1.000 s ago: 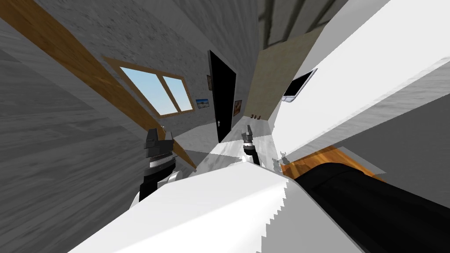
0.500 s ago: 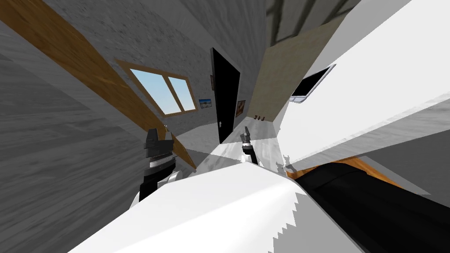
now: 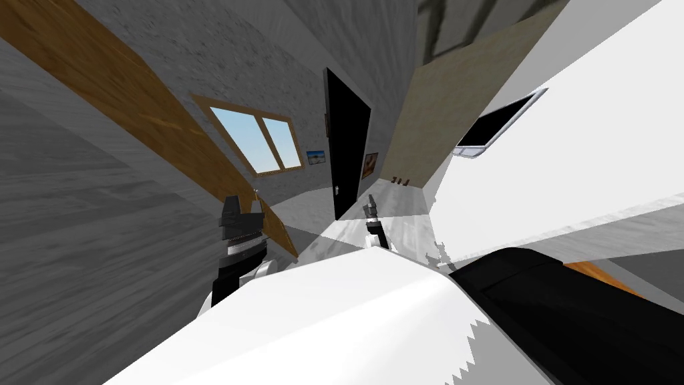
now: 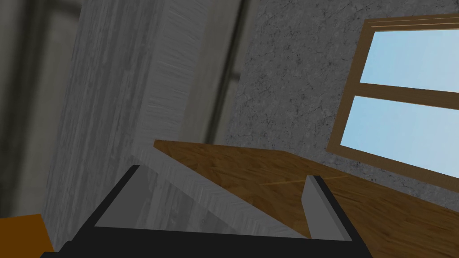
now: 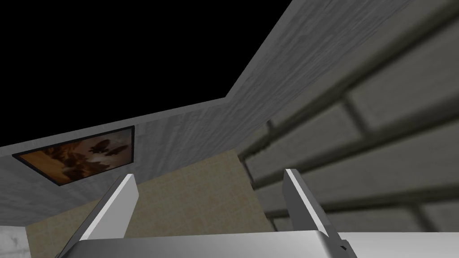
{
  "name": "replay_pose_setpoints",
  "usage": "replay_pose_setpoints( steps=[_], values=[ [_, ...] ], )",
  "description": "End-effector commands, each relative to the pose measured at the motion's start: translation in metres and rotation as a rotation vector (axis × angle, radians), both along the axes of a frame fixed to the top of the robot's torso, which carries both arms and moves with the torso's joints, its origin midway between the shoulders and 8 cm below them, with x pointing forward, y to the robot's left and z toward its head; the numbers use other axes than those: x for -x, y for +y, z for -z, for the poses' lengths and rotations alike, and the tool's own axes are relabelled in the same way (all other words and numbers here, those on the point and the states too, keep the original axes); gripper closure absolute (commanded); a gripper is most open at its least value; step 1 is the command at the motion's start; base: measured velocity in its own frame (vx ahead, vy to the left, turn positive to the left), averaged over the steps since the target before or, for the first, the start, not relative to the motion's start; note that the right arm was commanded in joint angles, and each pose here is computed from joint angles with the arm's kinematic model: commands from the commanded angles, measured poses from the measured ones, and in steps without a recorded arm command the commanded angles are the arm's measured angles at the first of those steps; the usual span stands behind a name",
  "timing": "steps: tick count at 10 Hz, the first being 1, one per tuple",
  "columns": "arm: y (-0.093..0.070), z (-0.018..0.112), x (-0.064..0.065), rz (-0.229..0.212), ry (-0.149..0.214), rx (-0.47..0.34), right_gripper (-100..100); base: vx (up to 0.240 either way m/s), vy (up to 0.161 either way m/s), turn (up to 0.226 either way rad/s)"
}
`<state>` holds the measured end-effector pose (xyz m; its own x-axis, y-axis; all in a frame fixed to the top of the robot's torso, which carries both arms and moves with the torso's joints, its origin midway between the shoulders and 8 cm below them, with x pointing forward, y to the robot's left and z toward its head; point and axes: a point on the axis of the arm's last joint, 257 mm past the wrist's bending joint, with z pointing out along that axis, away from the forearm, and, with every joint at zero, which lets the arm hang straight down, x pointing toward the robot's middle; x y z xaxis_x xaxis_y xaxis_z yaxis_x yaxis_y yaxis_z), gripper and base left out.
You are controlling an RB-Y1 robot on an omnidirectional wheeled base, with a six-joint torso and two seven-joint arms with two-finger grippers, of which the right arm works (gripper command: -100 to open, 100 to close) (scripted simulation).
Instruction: Push the door open
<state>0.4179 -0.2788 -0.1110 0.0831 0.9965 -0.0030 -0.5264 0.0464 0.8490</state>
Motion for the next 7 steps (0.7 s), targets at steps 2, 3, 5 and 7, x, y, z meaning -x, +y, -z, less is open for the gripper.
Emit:
replay_pose_setpoints(
  steps=[2,3,5,7],
  values=[
    [0.001,0.018,-0.008,-0.007,0.032,0.006,-100,0.076,-0.067,0.115],
    [0.002,0.025,-0.012,-0.01,0.044,0.008,-100,0.073,-0.086,0.134],
    [0.003,0.039,-0.019,-0.015,0.068,0.011,-100,0.08,-0.078,0.136],
    [0.004,0.053,-0.026,-0.02,0.092,0.015,-100,0.09,-0.083,0.124]
  ],
)
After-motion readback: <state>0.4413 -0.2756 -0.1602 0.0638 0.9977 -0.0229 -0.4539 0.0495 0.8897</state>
